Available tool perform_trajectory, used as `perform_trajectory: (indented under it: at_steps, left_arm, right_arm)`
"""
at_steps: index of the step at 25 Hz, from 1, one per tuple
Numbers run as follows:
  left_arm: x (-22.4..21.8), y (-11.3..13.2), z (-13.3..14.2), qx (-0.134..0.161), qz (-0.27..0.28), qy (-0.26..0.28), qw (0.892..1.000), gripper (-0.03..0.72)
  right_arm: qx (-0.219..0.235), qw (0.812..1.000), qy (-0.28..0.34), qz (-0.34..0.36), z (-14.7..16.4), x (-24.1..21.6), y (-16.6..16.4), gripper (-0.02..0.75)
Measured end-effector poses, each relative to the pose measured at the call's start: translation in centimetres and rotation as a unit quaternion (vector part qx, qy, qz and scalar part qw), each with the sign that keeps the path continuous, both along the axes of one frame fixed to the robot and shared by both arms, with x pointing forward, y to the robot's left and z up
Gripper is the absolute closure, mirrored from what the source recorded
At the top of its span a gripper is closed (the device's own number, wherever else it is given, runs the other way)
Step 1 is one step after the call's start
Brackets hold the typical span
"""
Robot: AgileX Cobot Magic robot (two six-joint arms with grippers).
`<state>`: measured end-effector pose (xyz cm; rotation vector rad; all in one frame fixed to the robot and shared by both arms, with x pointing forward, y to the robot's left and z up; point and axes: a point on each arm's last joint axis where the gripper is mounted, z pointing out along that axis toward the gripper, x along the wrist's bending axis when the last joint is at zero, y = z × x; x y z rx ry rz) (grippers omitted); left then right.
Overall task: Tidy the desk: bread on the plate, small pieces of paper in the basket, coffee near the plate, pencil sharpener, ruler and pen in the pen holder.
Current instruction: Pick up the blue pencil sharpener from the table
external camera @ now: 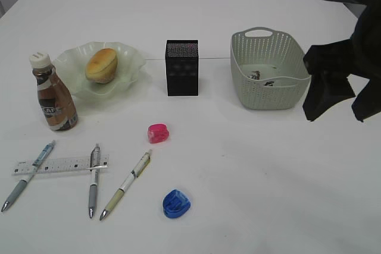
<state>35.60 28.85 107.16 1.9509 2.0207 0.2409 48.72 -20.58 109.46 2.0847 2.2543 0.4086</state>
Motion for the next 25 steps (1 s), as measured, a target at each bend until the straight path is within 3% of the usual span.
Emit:
perform_trajectory:
  at_steps: [5,14,19,25]
  left_arm:
    - [-0.1,0.0,0.0,-0.001,0.000,0.002,1.000,0.317]
    - [-0.1,0.0,0.0,-0.002,0.000,0.002,1.000,0.317]
    - [-0.1,0.0,0.0,-0.002,0.000,0.004,1.000,0.317]
    - [-0.1,0.0,0.0,-0.002,0.000,0.004,1.000,0.317]
  right_arm:
    - [0.037,0.999,0.012,0.021,0.0,-0.2,0.9,0.178]
    - [0.015,0.985,0.045,0.168,-3.5,-0.4,6.8,0.178]
    - [0.003,0.977,0.073,0.200,-6.1,0.4,9.2,0.178]
    - [0.003,0.964,0.047,0.263,-6.8,2.4,12.6,0.178]
